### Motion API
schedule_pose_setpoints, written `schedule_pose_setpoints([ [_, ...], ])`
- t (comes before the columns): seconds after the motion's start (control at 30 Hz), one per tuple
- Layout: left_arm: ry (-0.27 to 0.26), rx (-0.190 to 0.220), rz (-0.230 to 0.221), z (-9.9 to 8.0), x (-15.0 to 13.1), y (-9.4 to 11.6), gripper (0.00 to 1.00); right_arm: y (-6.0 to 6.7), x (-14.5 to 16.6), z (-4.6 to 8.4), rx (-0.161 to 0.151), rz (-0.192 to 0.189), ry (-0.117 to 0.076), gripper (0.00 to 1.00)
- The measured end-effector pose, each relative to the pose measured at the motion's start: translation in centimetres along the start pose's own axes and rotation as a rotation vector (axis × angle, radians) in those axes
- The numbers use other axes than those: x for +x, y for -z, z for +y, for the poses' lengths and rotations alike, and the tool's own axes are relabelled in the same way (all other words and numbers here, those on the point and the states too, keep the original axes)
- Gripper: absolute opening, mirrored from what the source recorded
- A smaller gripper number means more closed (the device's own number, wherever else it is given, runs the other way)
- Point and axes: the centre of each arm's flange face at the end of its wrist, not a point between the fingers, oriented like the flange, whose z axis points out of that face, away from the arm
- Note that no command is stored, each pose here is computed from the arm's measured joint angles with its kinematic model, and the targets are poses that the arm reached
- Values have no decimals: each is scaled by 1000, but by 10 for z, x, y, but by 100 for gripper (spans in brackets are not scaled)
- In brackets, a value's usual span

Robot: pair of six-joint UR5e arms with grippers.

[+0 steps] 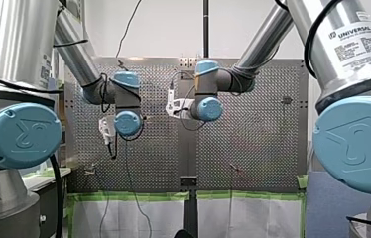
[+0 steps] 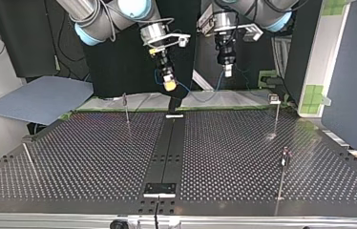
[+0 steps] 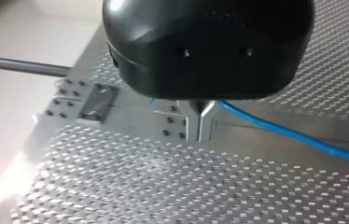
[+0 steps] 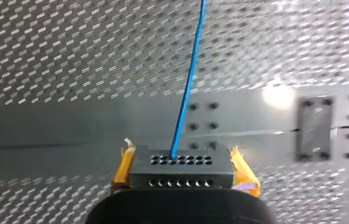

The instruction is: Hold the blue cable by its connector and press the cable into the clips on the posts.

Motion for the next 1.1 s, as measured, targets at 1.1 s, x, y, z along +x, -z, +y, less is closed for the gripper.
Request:
schedule_pose_setpoints([
  [1.1, 170, -112, -198, -11, -165, -43, 2, -26, 112, 3, 35, 168, -37, 0],
])
